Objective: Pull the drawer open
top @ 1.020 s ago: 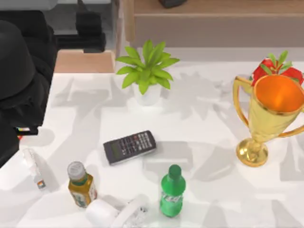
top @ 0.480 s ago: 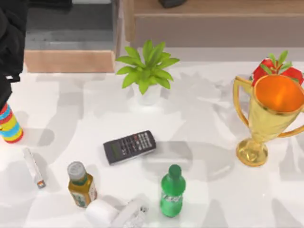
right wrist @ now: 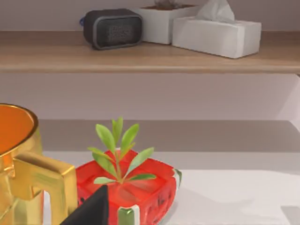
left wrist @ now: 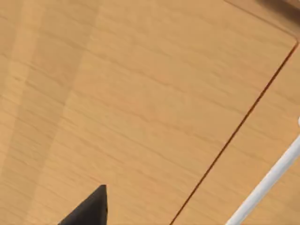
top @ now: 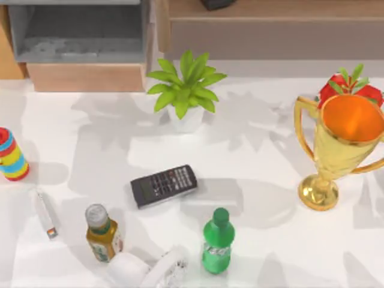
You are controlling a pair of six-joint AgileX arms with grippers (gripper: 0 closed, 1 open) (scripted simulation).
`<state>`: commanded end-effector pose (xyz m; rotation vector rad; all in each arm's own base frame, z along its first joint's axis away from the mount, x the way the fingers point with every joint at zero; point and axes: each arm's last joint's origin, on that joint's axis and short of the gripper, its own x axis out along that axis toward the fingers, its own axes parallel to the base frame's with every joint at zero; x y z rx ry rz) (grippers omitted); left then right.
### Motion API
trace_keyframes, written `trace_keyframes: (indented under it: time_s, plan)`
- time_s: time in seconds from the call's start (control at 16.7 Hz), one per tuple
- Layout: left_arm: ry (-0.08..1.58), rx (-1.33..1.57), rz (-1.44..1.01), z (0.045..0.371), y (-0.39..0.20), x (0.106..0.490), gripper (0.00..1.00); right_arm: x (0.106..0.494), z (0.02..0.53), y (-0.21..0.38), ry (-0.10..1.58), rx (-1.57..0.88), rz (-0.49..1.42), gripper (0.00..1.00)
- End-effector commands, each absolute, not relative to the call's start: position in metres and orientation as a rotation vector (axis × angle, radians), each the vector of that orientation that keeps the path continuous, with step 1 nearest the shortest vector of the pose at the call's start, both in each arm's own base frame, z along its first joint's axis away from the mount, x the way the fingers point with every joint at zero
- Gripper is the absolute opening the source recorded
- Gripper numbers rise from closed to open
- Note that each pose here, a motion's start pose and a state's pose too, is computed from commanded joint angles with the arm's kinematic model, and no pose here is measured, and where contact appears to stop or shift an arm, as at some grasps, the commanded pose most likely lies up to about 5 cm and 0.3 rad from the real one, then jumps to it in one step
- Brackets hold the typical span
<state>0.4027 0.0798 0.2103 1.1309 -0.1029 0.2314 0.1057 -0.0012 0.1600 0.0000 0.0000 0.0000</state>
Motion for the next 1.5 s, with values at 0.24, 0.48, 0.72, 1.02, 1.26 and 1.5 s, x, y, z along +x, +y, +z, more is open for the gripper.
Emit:
trace_keyframes:
  time_s: [0.24, 0.48, 0.72, 1.02, 1.26, 1.5]
  plan:
    - [-0.042, 1.454, 0.113, 0.143, 0.144, 0.411, 1.00, 0.106, 0.160, -0.001, 0.000, 0.000, 0.000, 1.00]
    - [-0.017, 1.566, -0.006, 0.098, 0.170, 0.408, 1.00, 0.106, 0.160, -0.001, 0.000, 0.000, 0.000, 1.00]
    - [-0.016, 1.571, -0.016, 0.095, 0.171, 0.408, 1.00, 0.106, 0.160, -0.001, 0.000, 0.000, 0.000, 1.00]
    - [-0.016, 1.571, -0.016, 0.095, 0.170, 0.419, 1.00, 0.106, 0.160, -0.001, 0.000, 0.000, 0.000, 1.00]
    - [-0.016, 1.571, -0.016, 0.095, 0.171, 0.432, 1.00, 0.106, 0.160, -0.001, 0.000, 0.000, 0.000, 1.00]
    - [-0.016, 1.571, -0.016, 0.095, 0.171, 0.433, 0.92, 0.106, 0.160, -0.001, 0.000, 0.000, 0.000, 1.00]
